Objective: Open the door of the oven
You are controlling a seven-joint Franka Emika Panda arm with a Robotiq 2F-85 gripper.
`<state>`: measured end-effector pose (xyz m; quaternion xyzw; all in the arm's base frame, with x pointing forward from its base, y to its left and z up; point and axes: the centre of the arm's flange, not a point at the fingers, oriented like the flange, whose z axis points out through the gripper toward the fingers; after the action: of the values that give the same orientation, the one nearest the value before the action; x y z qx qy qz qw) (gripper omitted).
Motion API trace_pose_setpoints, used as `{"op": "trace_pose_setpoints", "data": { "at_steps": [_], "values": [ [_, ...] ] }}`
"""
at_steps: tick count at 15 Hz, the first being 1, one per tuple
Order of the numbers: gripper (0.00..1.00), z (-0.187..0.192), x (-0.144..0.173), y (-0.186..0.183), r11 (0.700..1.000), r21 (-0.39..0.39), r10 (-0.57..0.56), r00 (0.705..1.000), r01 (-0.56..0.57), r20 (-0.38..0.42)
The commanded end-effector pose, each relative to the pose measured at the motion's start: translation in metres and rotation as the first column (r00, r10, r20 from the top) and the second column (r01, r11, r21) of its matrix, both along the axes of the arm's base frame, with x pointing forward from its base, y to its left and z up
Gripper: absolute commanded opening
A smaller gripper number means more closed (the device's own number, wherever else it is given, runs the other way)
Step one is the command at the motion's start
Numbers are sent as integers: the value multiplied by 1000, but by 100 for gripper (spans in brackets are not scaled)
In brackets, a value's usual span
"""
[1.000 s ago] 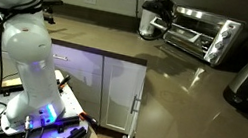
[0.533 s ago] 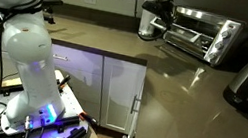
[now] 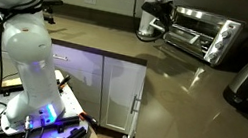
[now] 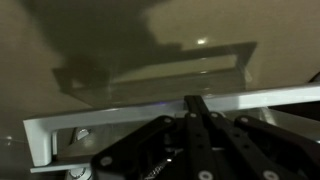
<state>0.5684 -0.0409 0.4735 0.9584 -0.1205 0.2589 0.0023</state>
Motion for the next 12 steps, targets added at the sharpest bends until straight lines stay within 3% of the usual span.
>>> {"op": "trace_pose_setpoints", "data": {
  "at_steps": [1, 12],
  "values": [
    [0, 0, -8, -4, 1000, 18, 22, 999, -21, -30],
    [0, -12, -10, -1, 998, 49, 28, 997, -24, -72]
  ]
}}
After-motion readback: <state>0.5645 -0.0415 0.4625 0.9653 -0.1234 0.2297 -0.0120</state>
